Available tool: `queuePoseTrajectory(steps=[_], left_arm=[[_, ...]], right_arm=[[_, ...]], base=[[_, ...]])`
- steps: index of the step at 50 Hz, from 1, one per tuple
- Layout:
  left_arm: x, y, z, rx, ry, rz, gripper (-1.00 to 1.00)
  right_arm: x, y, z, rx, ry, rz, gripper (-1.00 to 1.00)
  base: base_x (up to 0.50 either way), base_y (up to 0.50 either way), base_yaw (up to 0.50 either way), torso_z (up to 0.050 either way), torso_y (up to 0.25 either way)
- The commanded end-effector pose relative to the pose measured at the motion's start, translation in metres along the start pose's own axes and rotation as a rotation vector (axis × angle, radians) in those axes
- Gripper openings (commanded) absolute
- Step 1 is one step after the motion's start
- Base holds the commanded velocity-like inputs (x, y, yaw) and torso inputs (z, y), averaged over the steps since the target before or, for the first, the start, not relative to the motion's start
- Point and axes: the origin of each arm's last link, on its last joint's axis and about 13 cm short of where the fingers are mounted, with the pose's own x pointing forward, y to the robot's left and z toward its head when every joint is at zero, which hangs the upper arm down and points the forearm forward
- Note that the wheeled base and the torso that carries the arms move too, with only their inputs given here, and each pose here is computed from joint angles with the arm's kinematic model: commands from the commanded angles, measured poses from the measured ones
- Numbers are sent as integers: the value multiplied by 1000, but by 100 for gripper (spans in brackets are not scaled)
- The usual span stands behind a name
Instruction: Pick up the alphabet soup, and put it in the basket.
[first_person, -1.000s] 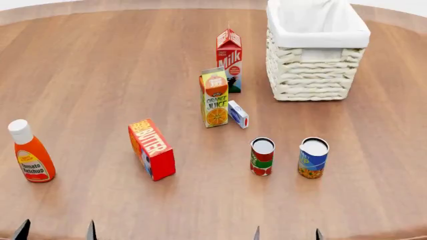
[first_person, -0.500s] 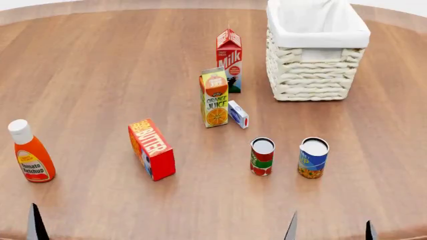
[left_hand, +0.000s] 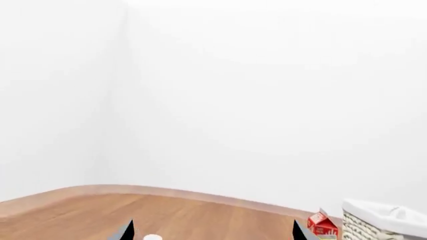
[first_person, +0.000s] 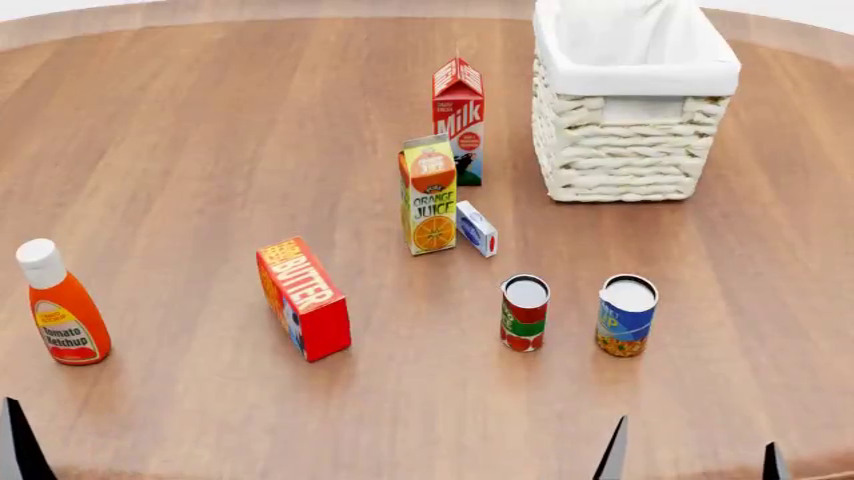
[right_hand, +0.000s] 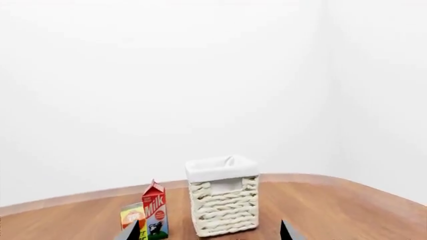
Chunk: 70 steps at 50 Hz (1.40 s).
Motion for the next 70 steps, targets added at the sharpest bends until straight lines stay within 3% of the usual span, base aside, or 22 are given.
queuePoseTrajectory(steps=[1, 6, 8, 70], left_arm=[[0, 0, 1, -2, -9, 6, 100], [1, 0, -1, 23, 0, -1, 100], [0, -1, -3, 67, 4, -8, 100], [-2, -1, 1, 62, -13, -2, 100]], right_arm=[[1, 0, -2, 5, 12, 4, 100], [1, 2, -2, -3, 11, 8, 100], [1, 1, -2, -3, 14, 7, 100], [2, 1, -4, 14, 54, 7, 100]], base=[[0, 0, 0, 0, 0], [0, -74, 0, 0, 0], [0, -98, 0, 0, 0], [0, -153, 0, 0, 0]])
